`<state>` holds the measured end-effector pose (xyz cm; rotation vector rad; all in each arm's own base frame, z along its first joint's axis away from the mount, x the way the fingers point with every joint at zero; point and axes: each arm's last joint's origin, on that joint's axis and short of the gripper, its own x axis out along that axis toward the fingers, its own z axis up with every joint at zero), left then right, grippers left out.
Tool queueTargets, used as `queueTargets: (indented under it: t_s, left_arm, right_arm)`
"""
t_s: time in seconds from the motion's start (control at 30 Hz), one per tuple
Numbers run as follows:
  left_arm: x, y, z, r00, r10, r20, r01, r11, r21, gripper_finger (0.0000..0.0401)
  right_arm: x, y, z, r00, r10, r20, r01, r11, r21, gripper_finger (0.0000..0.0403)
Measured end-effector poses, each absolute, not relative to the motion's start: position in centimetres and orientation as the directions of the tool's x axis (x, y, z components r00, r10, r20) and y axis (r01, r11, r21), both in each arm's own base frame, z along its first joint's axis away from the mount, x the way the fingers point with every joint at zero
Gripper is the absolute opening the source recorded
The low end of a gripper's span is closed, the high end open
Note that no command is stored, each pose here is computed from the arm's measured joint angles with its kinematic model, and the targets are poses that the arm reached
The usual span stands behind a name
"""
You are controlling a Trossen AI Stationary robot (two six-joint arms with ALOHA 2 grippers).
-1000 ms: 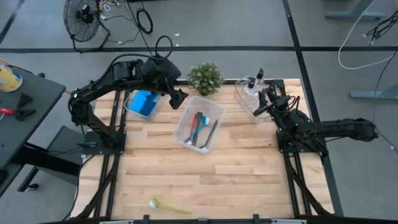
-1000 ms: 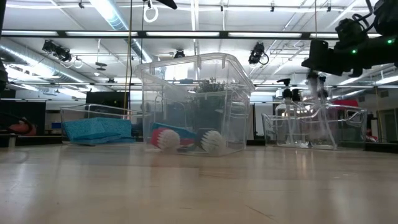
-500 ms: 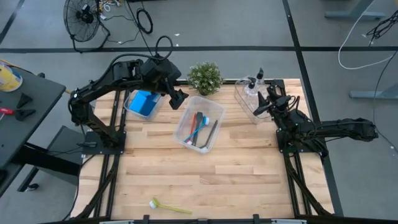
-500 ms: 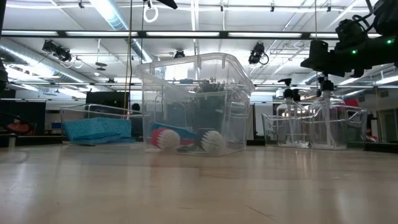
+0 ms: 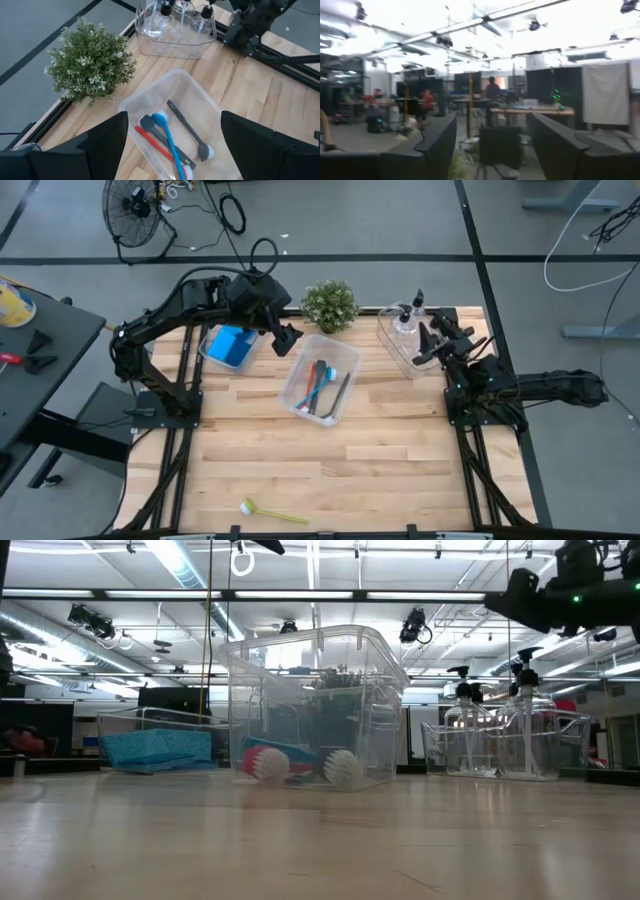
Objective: Pick & Place Kitchen Sink Supplies
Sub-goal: Put the yellow dish brush into the middle transparent bin
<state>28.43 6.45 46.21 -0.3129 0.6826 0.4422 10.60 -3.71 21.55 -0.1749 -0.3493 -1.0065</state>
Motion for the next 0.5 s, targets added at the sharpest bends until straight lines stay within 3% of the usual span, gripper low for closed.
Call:
queueTargets:
  t_s: [0.3, 0.5]
  left_arm:
    - [27.9, 6.2, 46.7, 0.707, 0.282, -0.649, -0.472, 0.871, -0.136, 0.0321]
    - [27.1, 4.7, 47.1, 0.717, 0.243, -0.654, -0.377, 0.924, -0.07, 0.0321]
  right_arm:
    - [12.0, -3.5, 25.2, 0.571, -0.757, 0.317, 0.804, 0.594, -0.029, 0.0249]
    - [12.7, -3.1, 27.6, 0.691, -0.656, 0.303, 0.686, 0.727, 0.008, 0.0249]
